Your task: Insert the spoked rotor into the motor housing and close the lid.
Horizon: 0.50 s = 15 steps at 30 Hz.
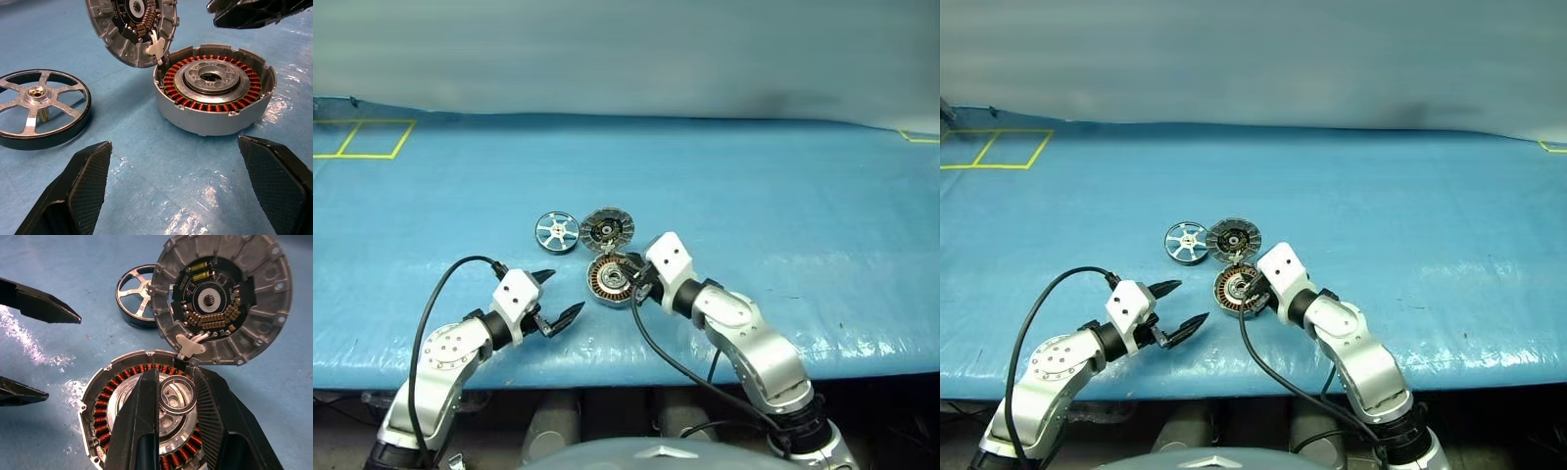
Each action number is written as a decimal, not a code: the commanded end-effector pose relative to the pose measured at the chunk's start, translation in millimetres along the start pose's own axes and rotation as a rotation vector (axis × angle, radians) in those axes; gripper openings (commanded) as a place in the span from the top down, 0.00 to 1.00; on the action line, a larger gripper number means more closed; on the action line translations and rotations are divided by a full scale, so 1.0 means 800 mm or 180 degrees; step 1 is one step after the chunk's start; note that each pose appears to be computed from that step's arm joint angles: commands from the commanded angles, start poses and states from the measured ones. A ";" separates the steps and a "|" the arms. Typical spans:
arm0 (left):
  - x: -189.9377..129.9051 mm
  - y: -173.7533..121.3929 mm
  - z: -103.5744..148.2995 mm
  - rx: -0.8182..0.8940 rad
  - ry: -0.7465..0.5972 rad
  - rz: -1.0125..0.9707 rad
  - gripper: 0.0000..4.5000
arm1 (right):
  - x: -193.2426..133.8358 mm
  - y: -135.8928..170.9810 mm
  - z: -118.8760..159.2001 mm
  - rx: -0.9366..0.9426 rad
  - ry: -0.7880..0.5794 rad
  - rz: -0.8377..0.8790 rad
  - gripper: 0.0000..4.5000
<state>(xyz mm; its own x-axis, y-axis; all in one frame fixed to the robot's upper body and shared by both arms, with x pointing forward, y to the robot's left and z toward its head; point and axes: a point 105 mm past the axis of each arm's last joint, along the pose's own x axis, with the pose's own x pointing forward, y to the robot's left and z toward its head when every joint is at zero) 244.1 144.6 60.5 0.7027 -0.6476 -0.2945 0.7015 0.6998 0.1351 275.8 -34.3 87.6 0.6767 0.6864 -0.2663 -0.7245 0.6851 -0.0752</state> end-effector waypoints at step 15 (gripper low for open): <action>-0.005 0.000 0.013 0.0076 -0.0128 0.0071 0.00 | 0.019 0.015 -0.004 0.0128 -0.0088 0.0128 0.85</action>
<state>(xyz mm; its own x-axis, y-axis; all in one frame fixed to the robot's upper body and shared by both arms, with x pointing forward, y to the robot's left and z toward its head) 241.6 147.2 56.8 0.7121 -0.6332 -0.3032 0.6888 0.7136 0.1275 277.6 -20.4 69.4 0.6502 0.7036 -0.2867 -0.7382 0.6743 -0.0193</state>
